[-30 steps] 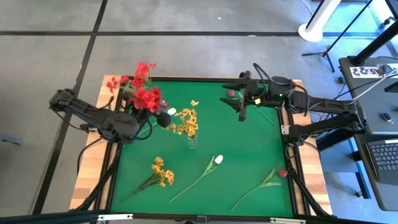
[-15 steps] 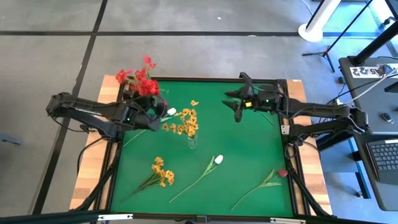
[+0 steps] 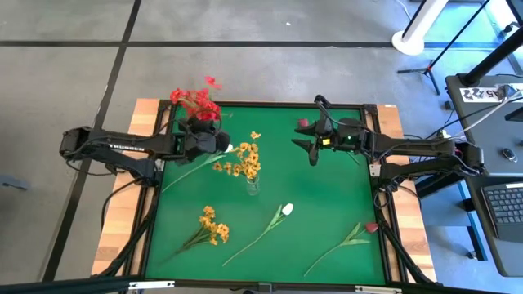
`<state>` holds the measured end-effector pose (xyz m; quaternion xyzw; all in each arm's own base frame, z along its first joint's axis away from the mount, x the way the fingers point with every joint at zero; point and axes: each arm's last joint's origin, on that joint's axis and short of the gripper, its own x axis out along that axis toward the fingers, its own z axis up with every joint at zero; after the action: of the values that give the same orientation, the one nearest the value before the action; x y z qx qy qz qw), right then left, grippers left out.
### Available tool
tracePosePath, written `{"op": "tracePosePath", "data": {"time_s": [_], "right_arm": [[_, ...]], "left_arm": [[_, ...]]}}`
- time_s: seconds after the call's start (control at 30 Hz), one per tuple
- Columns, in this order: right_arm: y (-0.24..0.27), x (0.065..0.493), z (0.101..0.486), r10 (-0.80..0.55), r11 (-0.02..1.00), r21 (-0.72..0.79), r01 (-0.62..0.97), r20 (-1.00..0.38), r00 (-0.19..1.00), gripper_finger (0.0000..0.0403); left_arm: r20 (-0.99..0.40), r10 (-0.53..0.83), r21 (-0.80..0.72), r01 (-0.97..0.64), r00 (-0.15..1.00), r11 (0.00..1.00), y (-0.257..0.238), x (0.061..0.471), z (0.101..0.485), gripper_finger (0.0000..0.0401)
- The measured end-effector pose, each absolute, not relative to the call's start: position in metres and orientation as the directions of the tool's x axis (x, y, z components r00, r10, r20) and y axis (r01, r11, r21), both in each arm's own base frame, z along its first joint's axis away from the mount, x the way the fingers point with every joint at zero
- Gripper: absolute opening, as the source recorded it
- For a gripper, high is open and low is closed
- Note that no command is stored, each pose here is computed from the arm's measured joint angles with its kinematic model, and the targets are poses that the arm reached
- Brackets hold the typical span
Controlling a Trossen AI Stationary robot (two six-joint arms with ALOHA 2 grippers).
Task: Sort flowers into vase by color
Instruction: Put the red flowers into the violet vase
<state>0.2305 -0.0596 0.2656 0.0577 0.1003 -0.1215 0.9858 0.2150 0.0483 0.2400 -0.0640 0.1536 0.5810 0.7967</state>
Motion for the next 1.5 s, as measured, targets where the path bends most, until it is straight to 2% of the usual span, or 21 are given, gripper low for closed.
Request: {"op": "tracePosePath", "data": {"time_s": [0.4,0.63,0.77,1.17,1.5], "right_arm": [[-0.059,0.23,0.263,-0.226,0.961,0.102,0.257,-0.243,0.943,0.0193],[-0.059,0.229,0.261,-0.225,0.961,0.102,0.259,-0.264,0.938,0.0193],[-0.059,0.23,0.261,-0.226,0.96,0.107,0.26,-0.255,0.94,0.0193],[-0.059,0.23,0.262,-0.226,0.955,0.132,0.264,-0.249,0.942,0.0193],[-0.059,0.23,0.262,-0.226,0.955,0.133,0.264,-0.249,0.942,0.0193]], "left_arm": [[-0.287,0.914,0.083,-0.944,0.285,0.321,0.05,0.208,0.254,0.0],[-0.293,0.809,-0.146,-0.86,0.51,0.49,0.033,0.195,0.276,0.0],[-0.254,0.776,-0.176,-0.816,0.577,0.55,0.021,0.197,0.283,0.0],[-0.319,0.853,-0.02,-0.903,0.413,0.43,0.042,0.222,0.251,0.0],[-0.378,0.871,0.081,-0.926,0.313,0.368,0.06,0.234,0.225,0.0]]}}
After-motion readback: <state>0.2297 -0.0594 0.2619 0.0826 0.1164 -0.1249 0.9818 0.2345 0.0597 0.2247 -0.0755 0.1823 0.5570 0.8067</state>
